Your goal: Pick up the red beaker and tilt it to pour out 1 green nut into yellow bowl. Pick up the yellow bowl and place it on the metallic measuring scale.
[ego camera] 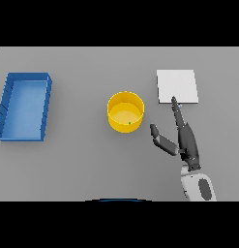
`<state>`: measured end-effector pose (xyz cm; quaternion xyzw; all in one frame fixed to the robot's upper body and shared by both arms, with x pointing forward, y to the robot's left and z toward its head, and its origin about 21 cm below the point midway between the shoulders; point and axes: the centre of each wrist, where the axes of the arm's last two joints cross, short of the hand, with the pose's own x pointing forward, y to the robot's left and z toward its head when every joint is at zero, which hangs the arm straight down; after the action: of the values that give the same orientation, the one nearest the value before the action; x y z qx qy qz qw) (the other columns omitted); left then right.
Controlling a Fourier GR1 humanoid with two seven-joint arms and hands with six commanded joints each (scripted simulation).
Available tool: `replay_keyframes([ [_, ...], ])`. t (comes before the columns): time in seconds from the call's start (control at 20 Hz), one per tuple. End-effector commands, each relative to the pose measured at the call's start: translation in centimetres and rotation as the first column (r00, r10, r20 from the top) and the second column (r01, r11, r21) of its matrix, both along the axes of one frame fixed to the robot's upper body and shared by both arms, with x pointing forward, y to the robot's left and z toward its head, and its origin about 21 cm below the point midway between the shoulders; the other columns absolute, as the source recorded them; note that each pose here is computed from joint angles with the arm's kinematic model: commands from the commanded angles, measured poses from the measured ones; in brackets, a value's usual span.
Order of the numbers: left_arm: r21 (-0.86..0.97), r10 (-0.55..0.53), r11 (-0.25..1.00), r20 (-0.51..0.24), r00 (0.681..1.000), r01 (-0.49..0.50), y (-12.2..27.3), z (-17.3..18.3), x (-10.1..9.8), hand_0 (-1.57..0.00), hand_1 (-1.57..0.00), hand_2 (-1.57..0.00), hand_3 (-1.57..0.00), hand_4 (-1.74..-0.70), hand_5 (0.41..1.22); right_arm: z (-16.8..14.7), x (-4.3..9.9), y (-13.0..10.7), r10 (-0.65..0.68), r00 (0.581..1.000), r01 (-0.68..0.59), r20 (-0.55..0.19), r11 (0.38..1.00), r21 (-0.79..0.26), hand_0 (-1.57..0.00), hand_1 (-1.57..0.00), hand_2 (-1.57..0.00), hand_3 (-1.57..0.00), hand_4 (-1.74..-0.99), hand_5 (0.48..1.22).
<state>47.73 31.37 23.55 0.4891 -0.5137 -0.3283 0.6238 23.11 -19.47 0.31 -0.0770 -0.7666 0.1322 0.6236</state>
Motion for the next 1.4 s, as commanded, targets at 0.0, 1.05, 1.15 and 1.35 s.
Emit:
replay_keyframes([
  [0.0,-0.061,0.029,0.998,0.008,1.0,-0.028,0.9,-1.3,-0.4,-1.57,-1.57,-1.57,-1.45,-1.74,1.221,-0.2,-0.1,0.0,-0.003,1.0,0.003,-0.01,1.0,-0.002,0.0,0.0,0.0,0.0,-1.053,0.651],
  [1.05,-0.518,0.277,0.813,-0.057,0.959,-0.266,1.6,-14.5,-10.8,-1.57,-1.57,-1.57,-1.55,-1.74,1.088,-0.2,-0.5,-0.6,-0.003,1.0,0.004,0.013,0.999,-0.039,0.0,0.0,0.0,0.0,-1.012,0.648],
  [1.15,-0.48,0.274,0.835,-0.062,0.96,-0.269,1.3,-15.2,-11.3,-1.57,-1.57,-1.57,-1.56,-1.71,0.991,-0.1,-0.4,-0.7,-0.007,1.0,0.007,0.004,0.999,-0.039,0.0,0.0,0.0,0.0,-1.017,0.638],
  [1.35,-0.438,0.257,0.858,-0.082,0.963,-0.266,1.7,-15.6,-12.4,-1.57,-1.54,-1.5,-1.47,-1.28,0.81,0.0,-0.4,-1.0,-0.009,1.0,0.009,0.007,0.999,-0.044,0.0,0.0,0.0,0.0,-1.012,0.634],
])
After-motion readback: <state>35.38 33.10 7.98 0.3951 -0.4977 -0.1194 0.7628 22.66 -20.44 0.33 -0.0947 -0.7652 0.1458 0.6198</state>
